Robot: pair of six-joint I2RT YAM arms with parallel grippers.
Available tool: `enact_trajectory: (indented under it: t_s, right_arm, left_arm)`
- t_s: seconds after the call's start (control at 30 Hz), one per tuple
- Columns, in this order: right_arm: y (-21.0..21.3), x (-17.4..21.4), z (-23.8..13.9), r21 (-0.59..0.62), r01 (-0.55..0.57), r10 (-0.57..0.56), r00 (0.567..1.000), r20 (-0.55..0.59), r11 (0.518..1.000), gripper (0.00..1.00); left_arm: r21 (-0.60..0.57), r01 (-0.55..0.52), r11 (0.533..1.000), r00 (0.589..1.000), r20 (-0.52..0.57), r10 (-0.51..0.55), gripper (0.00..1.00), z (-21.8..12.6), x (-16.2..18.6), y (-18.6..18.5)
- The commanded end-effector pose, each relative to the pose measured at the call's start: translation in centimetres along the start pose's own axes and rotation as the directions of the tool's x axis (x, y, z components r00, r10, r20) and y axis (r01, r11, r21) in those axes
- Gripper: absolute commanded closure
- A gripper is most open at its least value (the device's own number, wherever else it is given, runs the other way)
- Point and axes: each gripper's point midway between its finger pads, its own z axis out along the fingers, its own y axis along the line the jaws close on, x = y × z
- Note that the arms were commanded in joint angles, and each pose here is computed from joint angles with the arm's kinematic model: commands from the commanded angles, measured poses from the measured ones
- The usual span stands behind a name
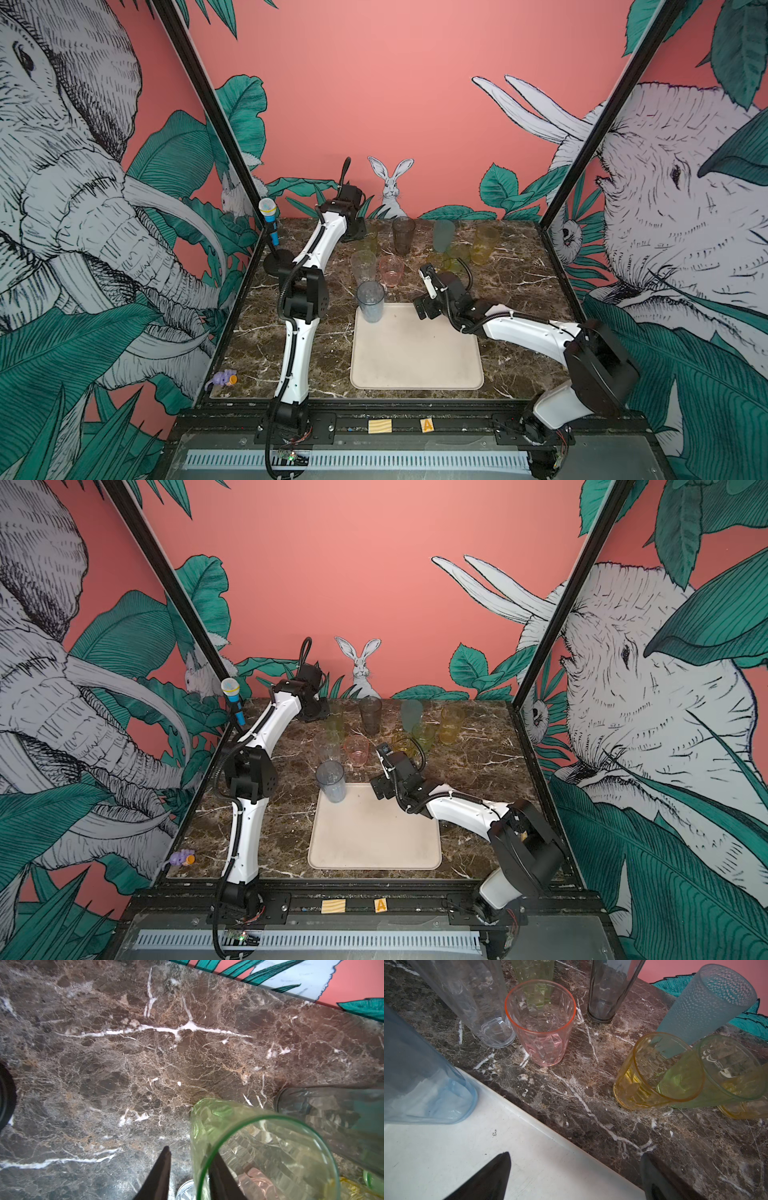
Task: Place the glasses into the tray
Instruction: 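Lower the open left gripper around the green cup's rim, then close the left gripper on the green cup and lift it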
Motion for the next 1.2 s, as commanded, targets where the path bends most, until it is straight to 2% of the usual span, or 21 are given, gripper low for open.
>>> enact_trajectory:
  t_s: [0.0,0.4,1.17]
  right_arm:
    - [0.5,-1.4,0.0,-0.010,0.003,-0.003,1.000,0.027,1.000,0.01]
    - [0.9,-1.2,0.4,-0.021,0.008,-0.008,1.000,0.008,1.000,0.01]
    - [0.8,-1.1,0.6,-0.007,0.016,-0.016,1.000,-0.008,1.000,0.01]
  left_arm:
    - [0.016,0.010,1.000,1.000,0.022,-0.011,0.70,-0.8,-0.9,0.0]
    - [0.021,0.012,1.000,1.000,0.018,-0.012,0.83,-1.0,-0.9,0.0]
    - [0.021,0.000,1.000,1.000,0.027,-0.001,1.00,-3.0,-1.2,0.7]
